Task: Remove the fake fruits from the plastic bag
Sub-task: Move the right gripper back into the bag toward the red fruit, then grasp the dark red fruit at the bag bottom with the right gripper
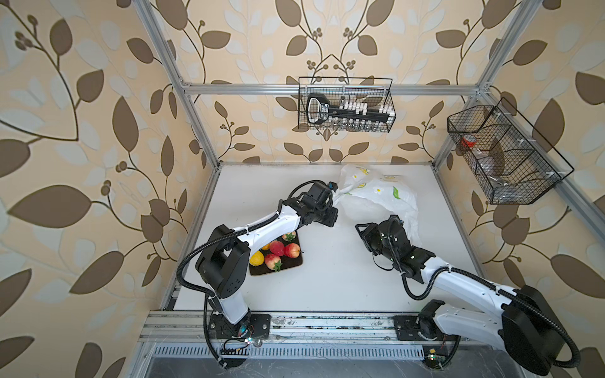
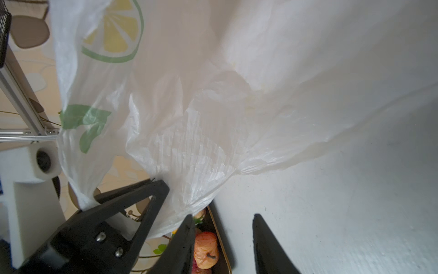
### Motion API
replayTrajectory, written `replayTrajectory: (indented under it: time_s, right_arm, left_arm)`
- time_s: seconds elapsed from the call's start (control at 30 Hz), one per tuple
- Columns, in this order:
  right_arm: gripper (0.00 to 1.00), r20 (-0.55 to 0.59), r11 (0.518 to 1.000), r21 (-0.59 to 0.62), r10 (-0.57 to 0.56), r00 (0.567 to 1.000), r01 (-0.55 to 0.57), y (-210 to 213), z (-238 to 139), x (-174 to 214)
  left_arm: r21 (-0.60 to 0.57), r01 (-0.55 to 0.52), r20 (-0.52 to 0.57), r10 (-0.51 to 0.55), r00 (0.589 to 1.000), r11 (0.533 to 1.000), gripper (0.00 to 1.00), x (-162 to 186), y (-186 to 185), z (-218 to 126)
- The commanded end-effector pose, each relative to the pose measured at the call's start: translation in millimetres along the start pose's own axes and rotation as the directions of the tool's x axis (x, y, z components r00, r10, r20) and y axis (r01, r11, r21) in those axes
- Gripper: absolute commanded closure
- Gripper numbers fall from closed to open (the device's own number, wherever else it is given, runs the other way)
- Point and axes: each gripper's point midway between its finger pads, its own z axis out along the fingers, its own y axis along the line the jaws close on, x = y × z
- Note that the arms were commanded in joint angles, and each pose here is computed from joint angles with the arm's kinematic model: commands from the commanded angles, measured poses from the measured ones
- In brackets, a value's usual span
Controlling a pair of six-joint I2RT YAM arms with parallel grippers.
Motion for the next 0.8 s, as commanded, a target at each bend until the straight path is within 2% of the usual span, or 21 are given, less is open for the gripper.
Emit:
replayTrajectory:
  time_s: [0.0, 0.1, 0.27, 0.4, 0.57, 0.7, 0.77]
  right_arm:
    - [0.59, -0.036, 0.97, -0.116, 0.211, 0.977, -0.214, 20, 6, -2]
    - [0.58, -0.04, 0.946, -0.152, 0.282, 0.958, -0.285, 27, 10, -6]
    - [0.58, -0.021, 0.901, -0.197, 0.39, 0.921, -0.386, 32, 22, -14]
    - [0.59, -0.039, 0.843, -0.24, 0.486, 0.873, -0.481, 37, 39, -16]
    - [0.58, -0.007, 0.803, -0.265, 0.552, 0.834, -0.534, 36, 61, -25]
    - [0.57, 0.031, 0.808, -0.267, 0.552, 0.833, -0.525, 36, 77, -32]
    - [0.55, 0.051, 0.811, -0.257, 0.554, 0.831, -0.525, 31, 84, -36]
  left_arm:
    - [0.073, -0.026, 0.074, 0.021, 0.997, 0.997, 0.93, -19, -18, -24]
    - [0.096, -0.034, 0.086, 0.026, 0.996, 0.995, 1.0, -15, -24, -32]
    - [0.131, -0.053, 0.108, 0.039, 0.993, 0.99, 1.0, -11, -39, -48]
    - [0.153, -0.068, 0.101, 0.052, 0.994, 0.986, 1.0, -4, -50, -58]
    - [0.151, -0.103, 0.067, 0.094, 0.993, 0.983, 1.0, 11, -61, -62]
    - [0.16, -0.105, 0.045, 0.099, 0.994, 0.982, 1.0, 26, -62, -64]
    - [0.167, -0.117, 0.067, 0.107, 0.992, 0.979, 1.0, 26, -65, -78]
